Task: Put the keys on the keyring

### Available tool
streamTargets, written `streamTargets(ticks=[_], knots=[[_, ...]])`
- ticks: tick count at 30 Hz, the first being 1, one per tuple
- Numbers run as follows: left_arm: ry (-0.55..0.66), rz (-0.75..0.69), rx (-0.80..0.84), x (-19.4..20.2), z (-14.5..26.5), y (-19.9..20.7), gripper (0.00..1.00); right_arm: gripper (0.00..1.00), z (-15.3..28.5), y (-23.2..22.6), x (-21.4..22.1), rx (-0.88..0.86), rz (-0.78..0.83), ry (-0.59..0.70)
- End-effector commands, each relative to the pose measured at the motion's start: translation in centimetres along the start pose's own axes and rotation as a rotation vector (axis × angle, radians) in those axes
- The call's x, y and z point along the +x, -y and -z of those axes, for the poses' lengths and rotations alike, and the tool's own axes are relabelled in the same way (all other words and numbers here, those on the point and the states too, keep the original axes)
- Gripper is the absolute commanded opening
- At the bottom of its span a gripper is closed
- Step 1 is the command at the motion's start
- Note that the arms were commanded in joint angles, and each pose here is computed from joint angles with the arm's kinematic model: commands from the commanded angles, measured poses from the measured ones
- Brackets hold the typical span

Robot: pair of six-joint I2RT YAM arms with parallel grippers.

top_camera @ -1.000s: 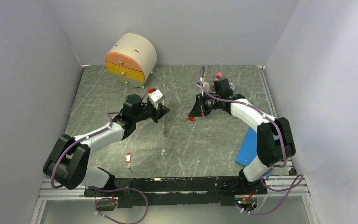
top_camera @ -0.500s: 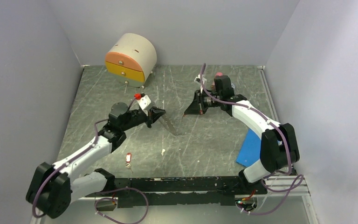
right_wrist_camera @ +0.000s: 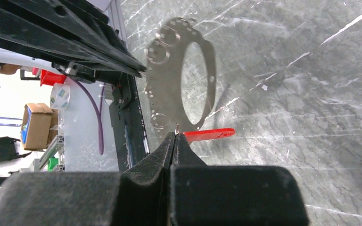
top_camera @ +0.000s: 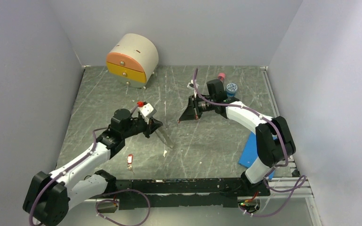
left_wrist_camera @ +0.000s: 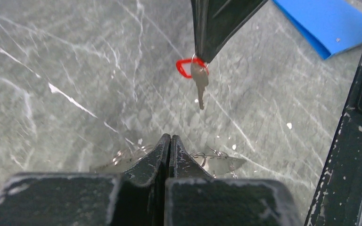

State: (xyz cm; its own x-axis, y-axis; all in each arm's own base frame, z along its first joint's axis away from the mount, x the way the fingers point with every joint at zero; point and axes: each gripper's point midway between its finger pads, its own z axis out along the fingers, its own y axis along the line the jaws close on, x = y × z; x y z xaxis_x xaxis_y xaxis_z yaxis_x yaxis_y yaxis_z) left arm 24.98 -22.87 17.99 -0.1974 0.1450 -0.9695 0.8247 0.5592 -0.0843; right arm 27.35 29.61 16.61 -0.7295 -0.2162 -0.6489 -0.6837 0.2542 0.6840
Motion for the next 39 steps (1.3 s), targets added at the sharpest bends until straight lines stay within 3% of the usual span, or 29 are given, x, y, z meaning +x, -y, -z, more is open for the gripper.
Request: streamTargets(ticks=[1,12,24,39], knots=[[0.018,-0.006,0.019,0.8,-1.4,-0.3,0.02,0.0,-0.2,-0.1,-0.1,-0.033,0.037,0.011],[0.179,-0.039,0.104,1.1,-3.0,0.6,0.03,0.0,0.0,0.0,0.6,-0.026,0.052,-0.005],[0.386,-0.372,0.168,0.3,0.6,3.7,0.02,0.0,-0.8,-1.6,0.5,-0.091,0.105,-0.031],[0.444,-0.494,0.208,-0.7,2.1,5.7,0.03,0.0,-1.4,-3.0,0.7,-0.134,0.153,-0.046]])
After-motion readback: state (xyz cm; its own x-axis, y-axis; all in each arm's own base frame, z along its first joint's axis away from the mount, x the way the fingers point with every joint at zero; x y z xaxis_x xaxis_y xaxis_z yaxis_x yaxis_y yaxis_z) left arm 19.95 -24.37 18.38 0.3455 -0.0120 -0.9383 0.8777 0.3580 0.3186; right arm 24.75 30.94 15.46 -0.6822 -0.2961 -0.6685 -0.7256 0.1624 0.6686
